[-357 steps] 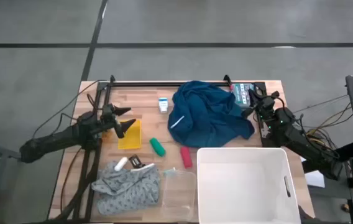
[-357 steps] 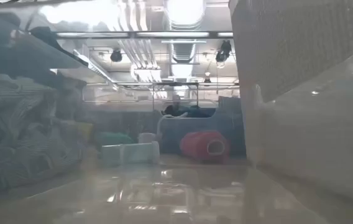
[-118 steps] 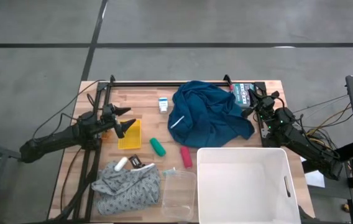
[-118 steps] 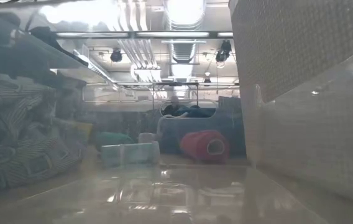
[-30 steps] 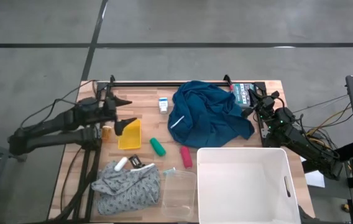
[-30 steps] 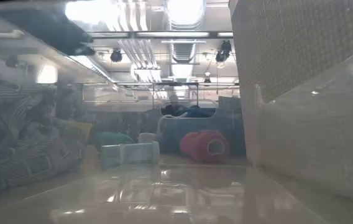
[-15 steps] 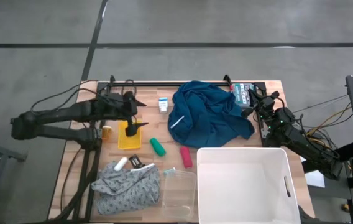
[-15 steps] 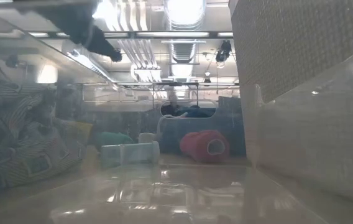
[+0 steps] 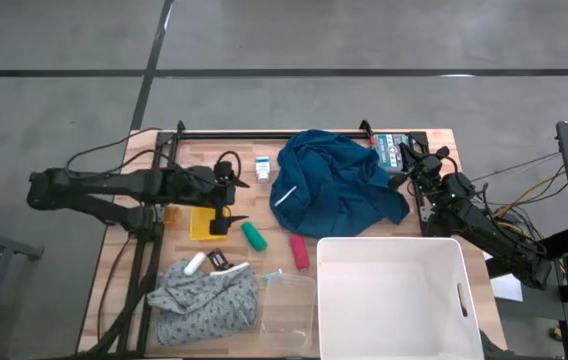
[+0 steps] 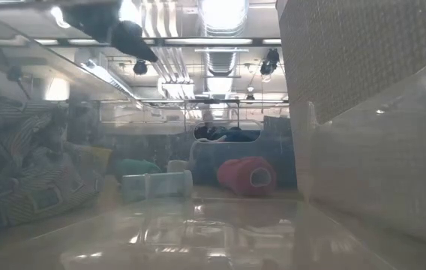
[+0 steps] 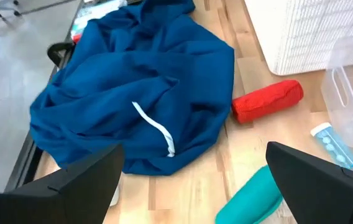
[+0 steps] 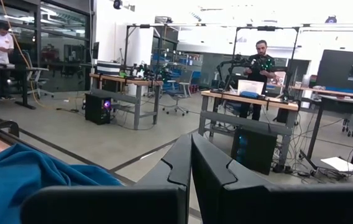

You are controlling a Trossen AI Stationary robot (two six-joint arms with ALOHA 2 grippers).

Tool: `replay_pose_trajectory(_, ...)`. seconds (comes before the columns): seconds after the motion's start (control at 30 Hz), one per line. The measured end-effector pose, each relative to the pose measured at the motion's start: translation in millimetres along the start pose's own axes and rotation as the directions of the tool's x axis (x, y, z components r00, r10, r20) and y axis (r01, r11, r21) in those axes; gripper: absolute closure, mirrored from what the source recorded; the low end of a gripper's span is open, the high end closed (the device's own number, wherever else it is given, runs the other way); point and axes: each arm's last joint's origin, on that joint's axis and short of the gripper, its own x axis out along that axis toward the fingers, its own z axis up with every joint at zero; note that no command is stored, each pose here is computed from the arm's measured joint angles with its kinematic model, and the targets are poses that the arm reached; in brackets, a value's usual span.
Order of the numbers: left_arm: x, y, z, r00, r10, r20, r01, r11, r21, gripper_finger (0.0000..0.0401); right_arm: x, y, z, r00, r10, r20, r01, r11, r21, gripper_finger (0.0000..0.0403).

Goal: Pick & Place Medicine items
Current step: Put the green rolled bandage into the yellow bin

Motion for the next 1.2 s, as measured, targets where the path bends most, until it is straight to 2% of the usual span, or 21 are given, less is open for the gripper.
replay_pose_trajectory(0.5,39.6,-8.6,-7.5,0.987,-0.118,-0.108,0.116,0.993,-0.026,0.0016,0.0,0.0,0.0,1.000,0.000,0.000,0.000,1.000,0.000,0.0394)
replay_pose_trajectory(0.87,80.7,-22.2,-21.4,0.955,-0.177,-0.238,0.177,0.984,-0.021,0.0016,0.0,0.0,0.0,1.000,0.001,0.000,-0.001,1.000,0.000,0.0394)
replay_pose_trajectory(1.2,103.3,-34.3,-33.9,0.921,-0.206,-0.330,0.215,0.977,-0.010,0.0016,0.0,0.0,0.0,1.000,0.000,0.000,0.000,1.000,0.000,0.0394)
